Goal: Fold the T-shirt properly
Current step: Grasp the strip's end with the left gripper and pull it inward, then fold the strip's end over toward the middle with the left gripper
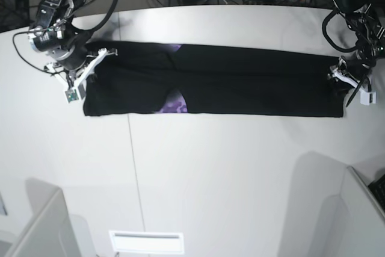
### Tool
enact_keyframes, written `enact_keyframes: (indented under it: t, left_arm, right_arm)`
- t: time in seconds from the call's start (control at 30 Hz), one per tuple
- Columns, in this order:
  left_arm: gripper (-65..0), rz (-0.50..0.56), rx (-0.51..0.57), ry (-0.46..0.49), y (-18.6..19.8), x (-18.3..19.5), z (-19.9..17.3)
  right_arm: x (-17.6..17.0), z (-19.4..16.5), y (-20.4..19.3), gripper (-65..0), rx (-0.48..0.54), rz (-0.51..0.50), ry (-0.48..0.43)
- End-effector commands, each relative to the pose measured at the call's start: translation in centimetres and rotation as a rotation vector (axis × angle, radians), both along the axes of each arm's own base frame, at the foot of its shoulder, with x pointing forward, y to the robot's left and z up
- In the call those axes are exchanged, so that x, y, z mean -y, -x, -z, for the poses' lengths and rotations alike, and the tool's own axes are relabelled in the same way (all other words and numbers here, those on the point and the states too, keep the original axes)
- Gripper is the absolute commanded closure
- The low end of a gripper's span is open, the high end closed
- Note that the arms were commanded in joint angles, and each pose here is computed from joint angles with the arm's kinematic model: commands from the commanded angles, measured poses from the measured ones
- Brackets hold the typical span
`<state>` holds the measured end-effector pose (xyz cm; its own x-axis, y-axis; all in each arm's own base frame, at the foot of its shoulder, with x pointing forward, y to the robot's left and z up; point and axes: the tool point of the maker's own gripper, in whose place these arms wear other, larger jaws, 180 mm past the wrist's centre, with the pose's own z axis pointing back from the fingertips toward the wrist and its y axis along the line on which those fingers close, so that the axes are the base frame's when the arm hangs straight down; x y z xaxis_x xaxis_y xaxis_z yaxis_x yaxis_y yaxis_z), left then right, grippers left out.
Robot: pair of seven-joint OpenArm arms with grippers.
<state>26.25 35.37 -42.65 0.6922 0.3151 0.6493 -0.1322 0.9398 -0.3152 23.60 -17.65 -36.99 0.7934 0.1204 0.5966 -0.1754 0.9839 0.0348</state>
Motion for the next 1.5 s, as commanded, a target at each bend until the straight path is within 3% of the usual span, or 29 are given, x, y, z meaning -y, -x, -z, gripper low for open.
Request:
enact_keyframes:
  t: [0.0,0.1,0.13,0.57,0.77,0.97,1.1,1.3,1.47]
  left_arm:
    - [-19.9,0.027,-0.104,-0.016,1.6,0.1,1.5]
    - [-2.1,0.022,-0.108,-0.015,1.8,-0.2,1.6]
    - [0.0,0.021,-0.107,-0.015,1.8,-0.2,1.6]
    - [0.0,0.04,0.045,-0.14,-0.8,-2.1,-3.2]
    - [0.0,0.119,0.102,-0.25,-0.6,-1.0,-6.4]
    - [0.0,0.198,0.149,-0.291,-0.1,2.3,-8.0]
    - [0.0,0.298,0.154,-0.263,0.4,6.7,-7.4]
    - [0.0,0.339,0.175,-0.17,0.8,12.0,-6.3]
    - [0.0,0.384,0.128,-0.102,1.2,15.5,-4.7]
  right_arm:
    - [0.1,-1.0,-0.8,0.0,0.046,0.002,-0.003]
    - [0.3,-1.0,-0.7,0.0,0.045,0.003,0.001]
    - [0.4,-1.0,-0.7,0.0,0.045,0.004,0.002]
    - [0.3,-0.7,-0.4,0.0,0.034,0.005,0.0]
    - [0.4,-0.8,-0.4,0.0,0.036,0.004,0.001]
    - [0.3,-0.8,-0.5,0.0,0.039,0.005,-0.002]
    - [0.3,-0.9,-0.7,0.0,0.043,0.005,-0.002]
    - [0.2,-0.8,-0.6,0.0,0.04,0.005,-0.003]
    - [0.2,-0.8,-0.5,0.0,0.037,0.005,-0.003]
